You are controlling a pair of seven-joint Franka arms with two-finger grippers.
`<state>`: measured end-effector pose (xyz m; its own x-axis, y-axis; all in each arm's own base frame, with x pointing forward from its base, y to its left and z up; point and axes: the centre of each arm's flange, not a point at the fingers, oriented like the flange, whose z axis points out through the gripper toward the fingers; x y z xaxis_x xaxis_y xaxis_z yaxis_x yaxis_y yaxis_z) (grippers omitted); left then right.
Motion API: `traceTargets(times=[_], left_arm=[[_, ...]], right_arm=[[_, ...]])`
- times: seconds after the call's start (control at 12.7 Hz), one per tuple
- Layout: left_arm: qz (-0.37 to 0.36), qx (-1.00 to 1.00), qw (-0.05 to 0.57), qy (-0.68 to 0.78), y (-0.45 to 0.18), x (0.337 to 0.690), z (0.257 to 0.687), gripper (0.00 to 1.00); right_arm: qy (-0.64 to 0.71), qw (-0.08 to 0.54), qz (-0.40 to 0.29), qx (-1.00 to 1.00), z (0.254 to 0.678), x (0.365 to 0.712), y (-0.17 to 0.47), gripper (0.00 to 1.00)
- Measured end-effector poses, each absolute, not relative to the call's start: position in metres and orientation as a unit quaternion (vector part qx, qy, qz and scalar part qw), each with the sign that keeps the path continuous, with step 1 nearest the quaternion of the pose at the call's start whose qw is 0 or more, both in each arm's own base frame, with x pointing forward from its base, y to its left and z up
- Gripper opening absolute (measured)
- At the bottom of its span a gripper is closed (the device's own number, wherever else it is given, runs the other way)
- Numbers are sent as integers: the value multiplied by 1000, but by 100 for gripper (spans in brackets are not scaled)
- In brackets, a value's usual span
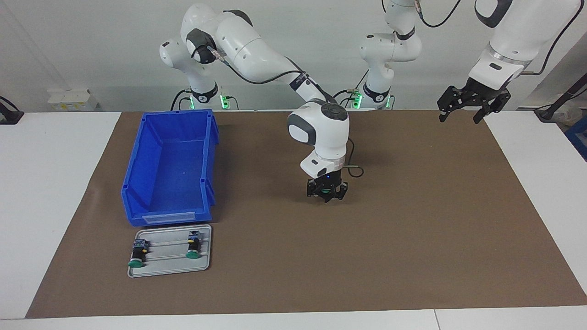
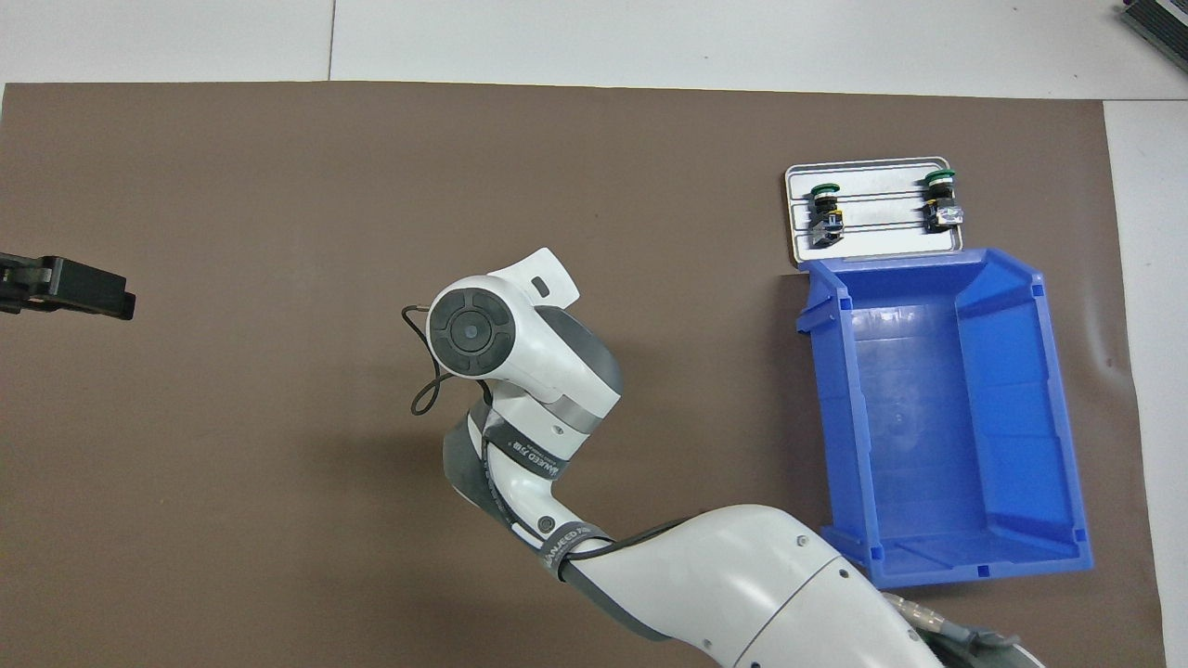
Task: Place and press button with both arms
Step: 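Carry the held button over to the blue bin with the right gripper, then lower the button into the blue bin and open the right gripper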
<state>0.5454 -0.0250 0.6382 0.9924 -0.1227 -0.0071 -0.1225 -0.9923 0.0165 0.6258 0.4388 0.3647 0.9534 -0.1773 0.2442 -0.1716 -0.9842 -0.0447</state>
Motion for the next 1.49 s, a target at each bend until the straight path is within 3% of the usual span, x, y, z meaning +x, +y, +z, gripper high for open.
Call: traceTargets(times=[0.31, 0.71, 1.1, 1.49], left_arm=[[-4, 998, 8, -61, -25, 545, 638, 100], [-4, 998, 8, -61, -25, 545, 638, 100], [-4, 998, 8, -61, -25, 545, 638, 100], [-4, 998, 8, -61, -25, 545, 638, 100]], right_arm=[[57, 25, -104, -993, 466, 671, 318, 1], [28, -1, -101, -995, 550, 665, 211, 1], [12, 10, -85, -996, 570, 622, 58, 0], [4, -9, -136, -991, 513, 561, -8, 0]])
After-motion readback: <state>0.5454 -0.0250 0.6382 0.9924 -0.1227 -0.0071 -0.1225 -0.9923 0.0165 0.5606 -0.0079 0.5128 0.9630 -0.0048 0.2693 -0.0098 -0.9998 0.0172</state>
